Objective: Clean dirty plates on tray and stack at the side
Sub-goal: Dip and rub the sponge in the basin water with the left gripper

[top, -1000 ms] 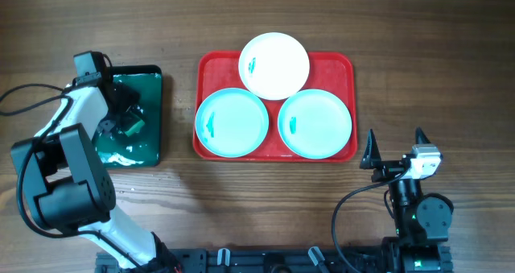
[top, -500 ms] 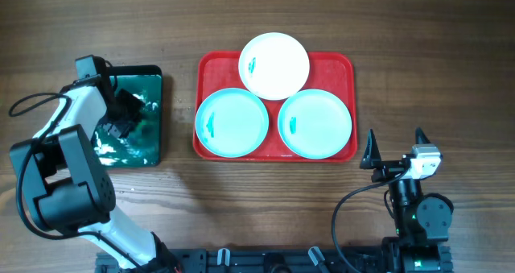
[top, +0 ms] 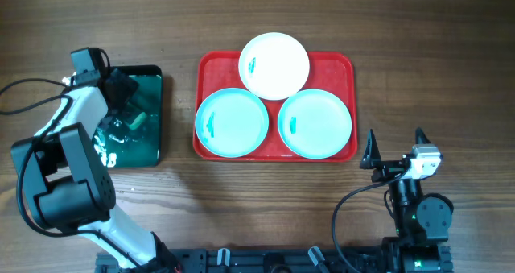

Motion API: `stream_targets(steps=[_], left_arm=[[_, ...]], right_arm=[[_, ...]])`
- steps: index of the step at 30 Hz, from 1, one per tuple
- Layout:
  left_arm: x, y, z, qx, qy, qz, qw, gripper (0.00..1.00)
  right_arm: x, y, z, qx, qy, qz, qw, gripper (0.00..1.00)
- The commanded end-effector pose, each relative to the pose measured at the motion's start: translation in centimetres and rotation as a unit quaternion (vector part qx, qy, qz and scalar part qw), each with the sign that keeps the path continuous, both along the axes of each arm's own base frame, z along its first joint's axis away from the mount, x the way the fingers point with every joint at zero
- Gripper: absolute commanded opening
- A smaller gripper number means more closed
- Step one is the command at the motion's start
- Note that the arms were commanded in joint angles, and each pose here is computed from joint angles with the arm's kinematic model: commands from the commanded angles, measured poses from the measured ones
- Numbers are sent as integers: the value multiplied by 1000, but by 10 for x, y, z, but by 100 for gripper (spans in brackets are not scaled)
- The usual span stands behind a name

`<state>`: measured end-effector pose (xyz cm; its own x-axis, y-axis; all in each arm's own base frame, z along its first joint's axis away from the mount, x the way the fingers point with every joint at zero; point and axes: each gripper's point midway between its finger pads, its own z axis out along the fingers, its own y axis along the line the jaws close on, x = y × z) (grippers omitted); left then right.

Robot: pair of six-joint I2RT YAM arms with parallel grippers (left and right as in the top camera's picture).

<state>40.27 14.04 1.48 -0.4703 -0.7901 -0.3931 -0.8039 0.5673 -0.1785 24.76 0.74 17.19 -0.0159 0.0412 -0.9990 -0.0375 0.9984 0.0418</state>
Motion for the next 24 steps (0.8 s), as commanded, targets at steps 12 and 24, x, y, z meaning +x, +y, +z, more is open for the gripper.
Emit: stream_targets(steps=[12, 24], left_arm=[[-43, -18, -24, -46, 93, -7, 995, 100], [-47, -76, -24, -202, 87, -51, 974, 20]], right_arm=[[0, 2, 0, 7, -1, 8, 1000, 100], [0, 2, 0, 7, -1, 8, 1000, 100]])
